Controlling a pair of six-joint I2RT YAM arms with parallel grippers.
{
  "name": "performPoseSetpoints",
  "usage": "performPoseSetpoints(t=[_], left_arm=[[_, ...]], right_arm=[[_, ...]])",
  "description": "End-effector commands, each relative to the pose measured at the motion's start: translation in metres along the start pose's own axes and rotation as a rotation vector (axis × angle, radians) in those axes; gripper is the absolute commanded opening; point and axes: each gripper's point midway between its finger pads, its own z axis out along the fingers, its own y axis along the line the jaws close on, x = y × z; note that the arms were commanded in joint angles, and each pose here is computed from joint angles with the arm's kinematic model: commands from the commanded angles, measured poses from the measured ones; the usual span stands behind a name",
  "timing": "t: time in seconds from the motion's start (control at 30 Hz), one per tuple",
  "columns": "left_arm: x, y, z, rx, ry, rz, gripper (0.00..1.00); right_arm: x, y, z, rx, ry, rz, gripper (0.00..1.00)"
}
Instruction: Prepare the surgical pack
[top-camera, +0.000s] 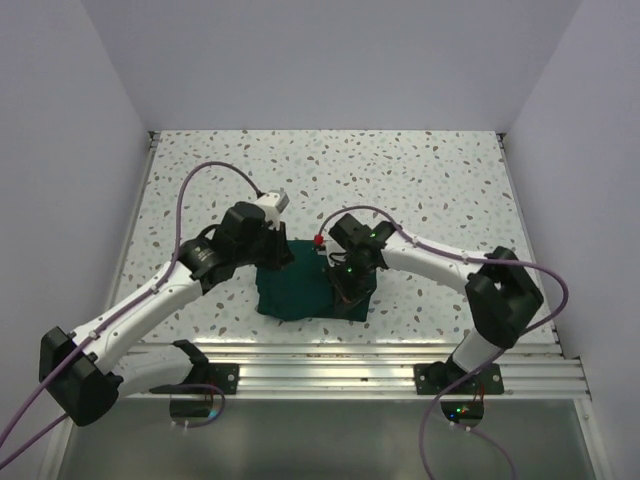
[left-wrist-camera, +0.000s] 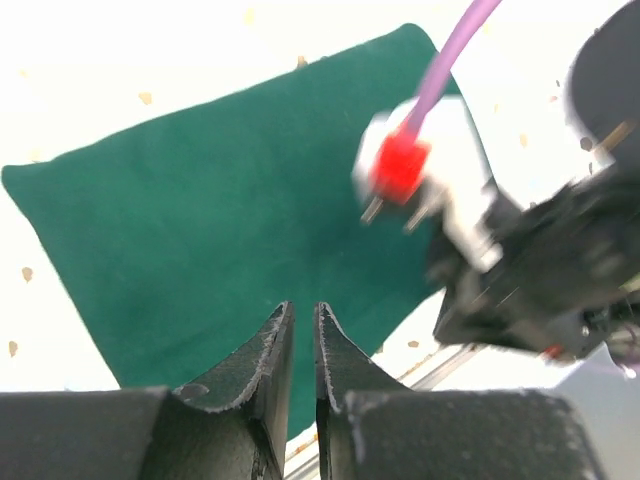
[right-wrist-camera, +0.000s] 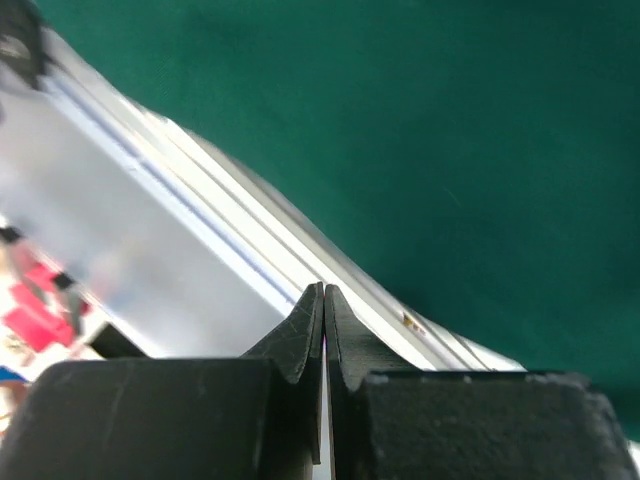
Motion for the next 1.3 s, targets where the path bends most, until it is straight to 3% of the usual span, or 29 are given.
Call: performPoseSetpoints(t=[0.0,0.2,0.43,0.63,0.83,0.97,1.07,1.1,1.13,1.17,1.2,1.23,1.27], left_arm=[[-0.020,0.011,-0.013,-0.077,-0.059,0.020,0.17],[-0.021,0.015,-0.012,-0.090,-0.049,0.019,0.18],[-0.021,0.024,-0.020,-0.109,-0.062,0.024,0.21],[-0.024,0.031,-0.023,-0.115,-0.068,0.023,0.22],[-0.019,0.036,-0.017,-0.105,-0.042,0.029,0.23],[-0.014,0.042,-0.009,-0.107,-0.008,0.022,0.24],[-0.006,0.041,0.001,-0.087,0.033,0.029,0.33],[-0.004,0.041,0.004,-0.081,0.040,0.026,0.46],[-0.001,0.040,0.006,-0.071,0.043,0.023,0.52],[0.000,0.037,0.008,-0.051,0.045,0.014,0.77],[0.004,0.037,0.010,-0.045,0.052,0.010,1.00],[0.003,0.034,0.010,-0.023,0.042,0.007,1.00],[0.004,0.033,0.011,-0.019,0.042,0.005,1.00]], right_arm=[[-0.022,0.009,0.018,0.055,-0.048,-0.066,0.00],[-0.046,0.013,0.056,0.137,-0.053,-0.100,0.00],[-0.060,-0.016,0.078,0.272,-0.112,-0.021,0.00],[-0.091,-0.044,0.069,0.406,-0.189,0.042,0.00],[-0.129,-0.065,0.065,0.396,-0.202,0.057,0.00],[-0.148,-0.054,0.056,0.358,-0.214,0.042,0.00],[-0.133,-0.044,0.034,0.342,-0.239,0.058,0.01],[-0.130,-0.034,0.015,0.327,-0.284,0.072,0.18],[-0.122,-0.033,0.007,0.328,-0.295,0.084,0.35],[-0.104,-0.045,0.008,0.367,-0.278,0.118,0.53],[-0.097,-0.048,0.003,0.380,-0.286,0.126,0.87],[-0.087,-0.049,-0.004,0.382,-0.306,0.132,0.99],[-0.084,-0.053,-0.007,0.395,-0.324,0.137,0.99]])
